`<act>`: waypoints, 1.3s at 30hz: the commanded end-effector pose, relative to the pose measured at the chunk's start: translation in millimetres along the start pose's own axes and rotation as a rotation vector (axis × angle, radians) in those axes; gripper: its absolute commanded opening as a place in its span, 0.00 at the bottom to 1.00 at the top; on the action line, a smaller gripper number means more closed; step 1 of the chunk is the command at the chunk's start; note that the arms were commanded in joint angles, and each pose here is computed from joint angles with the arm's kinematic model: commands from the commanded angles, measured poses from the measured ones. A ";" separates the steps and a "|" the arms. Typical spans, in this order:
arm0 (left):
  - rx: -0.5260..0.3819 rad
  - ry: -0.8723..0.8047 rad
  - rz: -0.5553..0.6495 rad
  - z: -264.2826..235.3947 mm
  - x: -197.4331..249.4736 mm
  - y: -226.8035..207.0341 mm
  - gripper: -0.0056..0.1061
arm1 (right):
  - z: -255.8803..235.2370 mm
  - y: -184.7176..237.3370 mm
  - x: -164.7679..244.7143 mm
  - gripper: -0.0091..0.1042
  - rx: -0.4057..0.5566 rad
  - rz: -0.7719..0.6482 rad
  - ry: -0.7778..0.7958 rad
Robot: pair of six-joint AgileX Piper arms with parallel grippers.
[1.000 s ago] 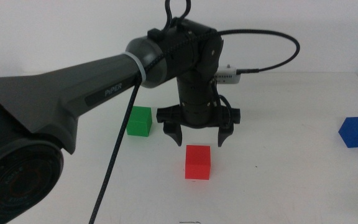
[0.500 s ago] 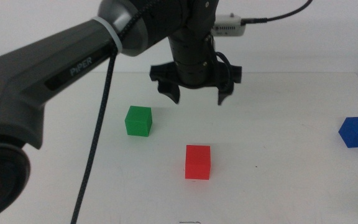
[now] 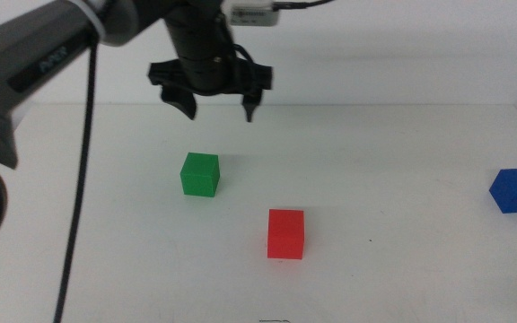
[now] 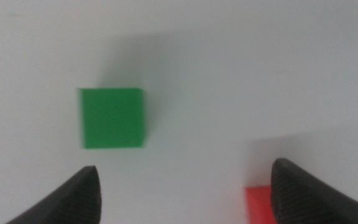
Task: Stack red cubes first, then green, then blue cubes in a specific spot.
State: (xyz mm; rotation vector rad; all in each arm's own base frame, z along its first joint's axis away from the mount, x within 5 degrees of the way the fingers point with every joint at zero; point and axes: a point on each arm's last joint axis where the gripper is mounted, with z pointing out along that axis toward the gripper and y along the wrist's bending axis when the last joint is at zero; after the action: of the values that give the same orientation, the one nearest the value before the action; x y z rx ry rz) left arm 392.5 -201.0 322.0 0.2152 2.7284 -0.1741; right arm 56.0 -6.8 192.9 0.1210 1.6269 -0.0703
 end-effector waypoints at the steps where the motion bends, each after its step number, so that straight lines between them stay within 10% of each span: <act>1: -0.003 -0.026 -0.002 -39.2 -1.2 17.4 0.89 | -2.0 0.1 -10.6 0.75 0.003 -0.016 -0.098; 39: 0.030 0.075 0.050 73.0 -19.2 53.7 0.89 | -2.0 0.1 -10.6 0.75 0.003 -0.016 -0.098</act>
State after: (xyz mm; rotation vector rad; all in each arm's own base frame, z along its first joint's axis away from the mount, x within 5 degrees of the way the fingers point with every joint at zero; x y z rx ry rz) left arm 449.6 -159.8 220.9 0.3181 2.9045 -0.1358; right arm 56.0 -6.8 192.9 0.1210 1.6269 -0.0703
